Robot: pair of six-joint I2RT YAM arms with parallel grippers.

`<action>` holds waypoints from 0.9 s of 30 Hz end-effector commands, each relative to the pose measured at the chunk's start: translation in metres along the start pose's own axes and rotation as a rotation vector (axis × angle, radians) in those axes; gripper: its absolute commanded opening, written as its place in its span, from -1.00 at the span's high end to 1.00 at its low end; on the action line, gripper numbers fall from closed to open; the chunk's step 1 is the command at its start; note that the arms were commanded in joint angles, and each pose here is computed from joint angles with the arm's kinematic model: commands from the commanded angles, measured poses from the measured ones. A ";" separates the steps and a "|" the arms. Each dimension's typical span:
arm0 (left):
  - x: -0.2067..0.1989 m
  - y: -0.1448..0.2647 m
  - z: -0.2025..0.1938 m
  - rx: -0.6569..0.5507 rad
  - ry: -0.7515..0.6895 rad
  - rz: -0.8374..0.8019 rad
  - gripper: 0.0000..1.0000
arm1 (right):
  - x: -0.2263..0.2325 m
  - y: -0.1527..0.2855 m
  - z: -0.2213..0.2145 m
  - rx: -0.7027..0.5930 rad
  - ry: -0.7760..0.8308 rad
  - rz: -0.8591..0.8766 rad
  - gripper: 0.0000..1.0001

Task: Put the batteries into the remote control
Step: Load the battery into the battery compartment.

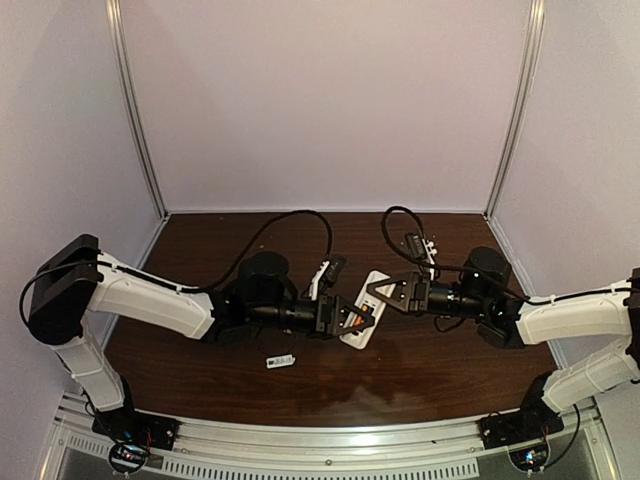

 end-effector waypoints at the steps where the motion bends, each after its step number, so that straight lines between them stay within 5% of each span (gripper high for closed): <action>1: 0.049 0.002 -0.020 0.066 0.105 0.158 0.05 | 0.043 0.011 0.033 -0.146 0.090 0.210 1.00; 8: 0.044 0.002 -0.017 0.064 0.071 0.153 0.03 | 0.041 0.010 0.031 -0.127 0.087 0.209 1.00; 16: -0.006 0.007 0.006 0.020 -0.123 0.115 -0.35 | 0.026 0.006 0.021 -0.078 0.087 0.120 1.00; 27: -0.033 0.009 0.021 -0.055 -0.152 0.033 -0.46 | 0.018 -0.001 0.012 -0.033 0.084 0.089 1.00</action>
Point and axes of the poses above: each gripper's point midway between its finger pads, its own y axis back along the fingers, its own x axis along the line the jaws close on, z = x × y, the point moved 8 cm from there along y, back along the fingers, and after that the axes turned 11 degrees about y, right-handed, at the moved point
